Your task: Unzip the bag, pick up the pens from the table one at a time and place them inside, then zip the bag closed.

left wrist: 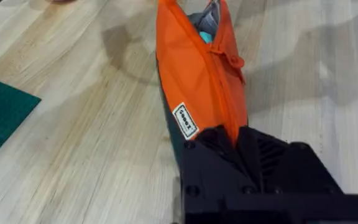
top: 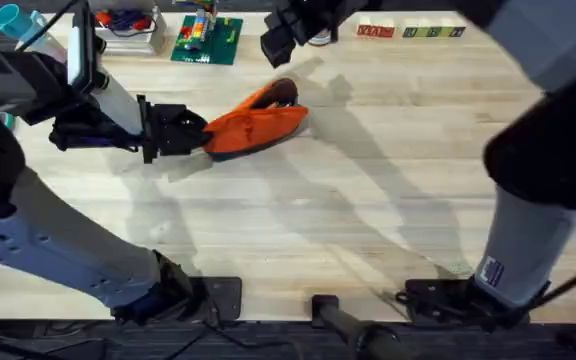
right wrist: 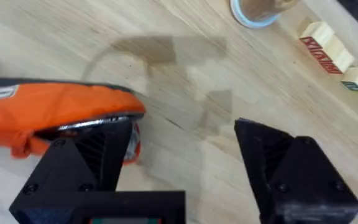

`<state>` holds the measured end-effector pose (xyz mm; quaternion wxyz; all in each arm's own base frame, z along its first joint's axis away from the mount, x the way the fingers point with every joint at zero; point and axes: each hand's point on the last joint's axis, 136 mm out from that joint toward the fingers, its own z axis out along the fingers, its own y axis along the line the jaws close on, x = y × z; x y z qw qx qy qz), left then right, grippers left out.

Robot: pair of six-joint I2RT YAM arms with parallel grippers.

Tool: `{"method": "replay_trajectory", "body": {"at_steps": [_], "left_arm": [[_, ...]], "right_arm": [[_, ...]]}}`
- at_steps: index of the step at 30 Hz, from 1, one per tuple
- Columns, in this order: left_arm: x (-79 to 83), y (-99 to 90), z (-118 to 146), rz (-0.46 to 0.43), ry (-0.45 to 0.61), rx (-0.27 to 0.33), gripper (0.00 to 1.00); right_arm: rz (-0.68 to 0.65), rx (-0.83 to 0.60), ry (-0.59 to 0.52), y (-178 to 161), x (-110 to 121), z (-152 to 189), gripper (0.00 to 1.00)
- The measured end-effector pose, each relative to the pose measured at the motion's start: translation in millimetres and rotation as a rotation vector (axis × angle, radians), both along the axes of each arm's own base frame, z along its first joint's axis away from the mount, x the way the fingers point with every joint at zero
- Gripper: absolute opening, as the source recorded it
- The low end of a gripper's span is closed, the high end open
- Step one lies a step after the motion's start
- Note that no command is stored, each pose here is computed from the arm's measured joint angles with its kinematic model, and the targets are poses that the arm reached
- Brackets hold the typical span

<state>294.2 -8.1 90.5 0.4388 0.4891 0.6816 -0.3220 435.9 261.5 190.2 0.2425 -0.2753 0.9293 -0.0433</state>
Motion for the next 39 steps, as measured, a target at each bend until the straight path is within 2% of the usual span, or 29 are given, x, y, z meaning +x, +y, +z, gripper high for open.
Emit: {"method": "replay_trajectory", "body": {"at_steps": [8, 12, 21, 29, 33, 39], "left_arm": [[0.0, 0.0, -0.1, 0.000, 0.001, 0.000, 0.042], [0.0, 0.0, -0.1, 0.000, 0.001, 0.000, 0.042], [0.0, 0.0, -0.1, 0.000, 0.001, 0.000, 0.042], [0.0, 0.0, -0.1, 0.000, 0.000, 0.000, 0.042], [0.0, 0.0, -0.1, 0.000, 0.001, 0.000, 0.042], [-0.1, 0.0, -0.1, 0.000, 0.001, 0.000, 0.042]], "right_arm": [[0.019, 0.063, -0.102, -12.0, -17.5, 66.2, 0.998], [0.026, 0.073, -0.125, -24.0, -34.1, 80.3, 0.998], [0.006, 0.018, -0.148, -64.6, -73.8, 75.1, 0.998], [-0.069, 0.049, -0.155, -91.1, -105.6, 74.0, 0.998], [-0.117, 0.054, -0.116, -100.7, -119.5, 57.0, 0.998], [-0.149, 0.106, 0.021, -93.1, -137.7, 19.4, 0.997]]}}
